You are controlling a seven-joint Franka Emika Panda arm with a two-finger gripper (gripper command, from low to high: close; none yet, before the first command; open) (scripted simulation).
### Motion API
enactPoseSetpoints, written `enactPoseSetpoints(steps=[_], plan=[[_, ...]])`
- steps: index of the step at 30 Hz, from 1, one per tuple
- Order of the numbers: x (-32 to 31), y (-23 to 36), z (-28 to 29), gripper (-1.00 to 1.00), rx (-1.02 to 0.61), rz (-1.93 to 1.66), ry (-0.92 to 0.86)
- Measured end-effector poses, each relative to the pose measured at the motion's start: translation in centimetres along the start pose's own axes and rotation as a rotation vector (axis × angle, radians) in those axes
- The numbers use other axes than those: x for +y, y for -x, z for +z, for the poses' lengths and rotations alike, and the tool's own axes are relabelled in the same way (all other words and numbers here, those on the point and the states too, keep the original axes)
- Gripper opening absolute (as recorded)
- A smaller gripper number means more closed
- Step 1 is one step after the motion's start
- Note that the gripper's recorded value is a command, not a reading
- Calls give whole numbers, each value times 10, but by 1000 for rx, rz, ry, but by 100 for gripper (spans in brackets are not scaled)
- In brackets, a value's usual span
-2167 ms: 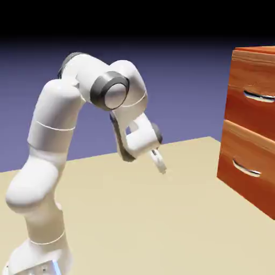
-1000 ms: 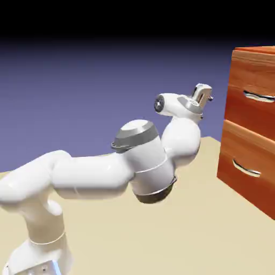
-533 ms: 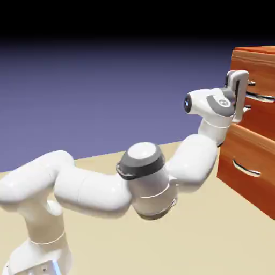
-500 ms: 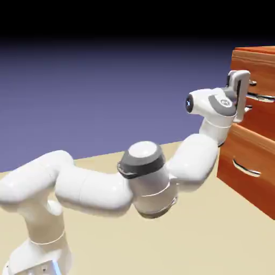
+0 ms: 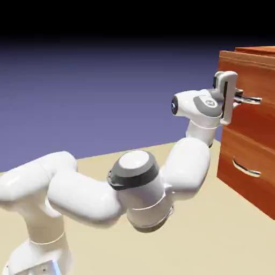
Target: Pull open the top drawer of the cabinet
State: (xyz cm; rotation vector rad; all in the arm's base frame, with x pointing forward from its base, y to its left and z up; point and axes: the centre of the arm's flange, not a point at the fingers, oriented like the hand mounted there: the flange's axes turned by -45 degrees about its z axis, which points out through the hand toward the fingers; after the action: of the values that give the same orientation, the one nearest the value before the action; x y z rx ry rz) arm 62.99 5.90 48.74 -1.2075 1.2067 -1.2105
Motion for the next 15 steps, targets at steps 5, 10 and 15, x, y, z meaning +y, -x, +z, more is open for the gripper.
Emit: enactPoseSetpoints(steps=[5,10,15], plan=[[0,0,-47,-100,0,0,0],[0,0,-98,-100,0,0,0],[-1,0,-154,-100,0,0,0]])
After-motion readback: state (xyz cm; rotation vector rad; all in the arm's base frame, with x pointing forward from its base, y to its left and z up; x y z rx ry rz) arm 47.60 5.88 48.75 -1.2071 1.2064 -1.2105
